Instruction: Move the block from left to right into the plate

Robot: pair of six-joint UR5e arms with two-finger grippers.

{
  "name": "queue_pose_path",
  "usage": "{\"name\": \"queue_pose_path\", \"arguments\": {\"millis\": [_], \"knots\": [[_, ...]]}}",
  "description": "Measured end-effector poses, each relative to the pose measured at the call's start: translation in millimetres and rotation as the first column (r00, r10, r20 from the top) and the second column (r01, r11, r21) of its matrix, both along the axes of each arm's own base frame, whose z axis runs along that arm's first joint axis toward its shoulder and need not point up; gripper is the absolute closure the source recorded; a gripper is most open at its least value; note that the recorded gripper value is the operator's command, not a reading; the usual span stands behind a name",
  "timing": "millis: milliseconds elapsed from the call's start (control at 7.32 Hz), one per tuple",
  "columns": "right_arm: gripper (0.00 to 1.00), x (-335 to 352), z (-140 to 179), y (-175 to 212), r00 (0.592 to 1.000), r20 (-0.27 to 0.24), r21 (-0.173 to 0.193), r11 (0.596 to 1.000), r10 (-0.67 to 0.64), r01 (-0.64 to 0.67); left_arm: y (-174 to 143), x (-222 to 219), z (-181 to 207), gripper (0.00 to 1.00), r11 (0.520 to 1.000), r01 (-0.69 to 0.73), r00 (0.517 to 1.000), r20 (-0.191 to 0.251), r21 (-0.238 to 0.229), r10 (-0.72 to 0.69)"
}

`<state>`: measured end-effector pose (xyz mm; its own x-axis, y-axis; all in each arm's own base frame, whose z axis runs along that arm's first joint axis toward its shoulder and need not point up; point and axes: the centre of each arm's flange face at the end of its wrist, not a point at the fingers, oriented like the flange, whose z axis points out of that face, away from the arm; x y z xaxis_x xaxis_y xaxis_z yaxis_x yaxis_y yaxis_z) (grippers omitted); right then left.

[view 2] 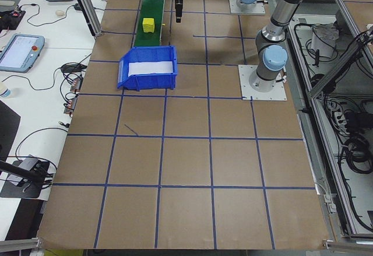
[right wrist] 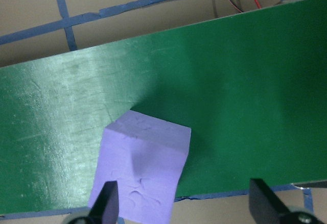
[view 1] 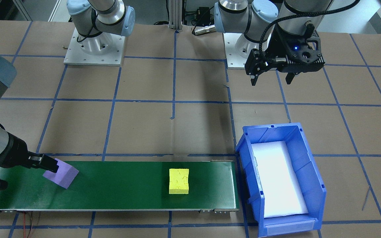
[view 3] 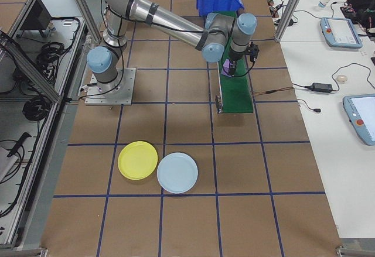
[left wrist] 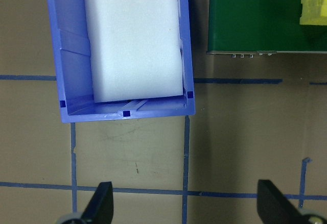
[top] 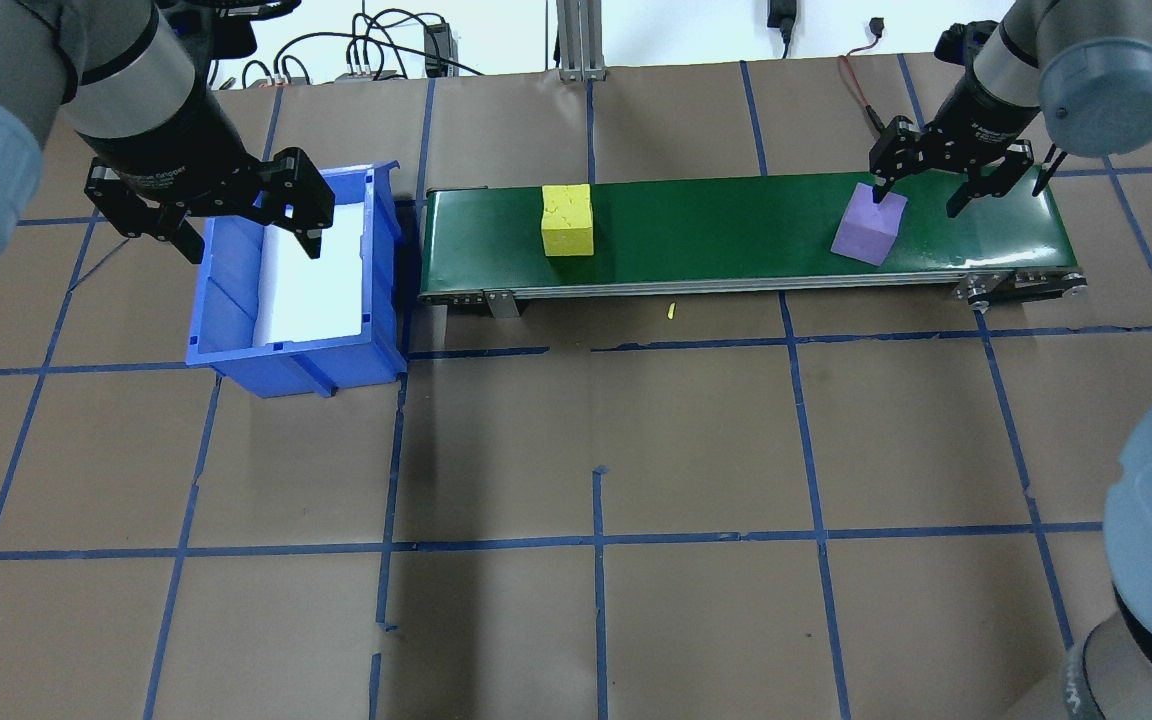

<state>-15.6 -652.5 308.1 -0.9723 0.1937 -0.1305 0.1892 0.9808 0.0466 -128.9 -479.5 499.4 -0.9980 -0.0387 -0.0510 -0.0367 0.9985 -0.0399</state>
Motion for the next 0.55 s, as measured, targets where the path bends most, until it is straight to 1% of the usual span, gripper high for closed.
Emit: {"name": "queue_pose_path", "arguments": {"millis": [273, 410, 546], "knots": [[0.04, 0, -2, 0, 1.0, 0.004, 0.004, 1.0, -0.007, 0.007, -4, 12, 4, 0.0, 1.0, -0.015, 1.0, -0.002, -0.005, 0.015], [0.03, -1, -6, -3, 1.0, 0.005, 0.0, 1.0, -0.003, 0.003, -8, 22, 6, 0.0, 0.999, -0.031, 0.999, -0.012, -0.008, 0.031], [0.04, -2, -11, -7, 1.0, 0.007, -0.016, 1.0, 0.001, 0.0, -9, 27, 7, 0.0, 0.999, -0.032, 0.999, -0.025, 0.001, 0.032]]}}
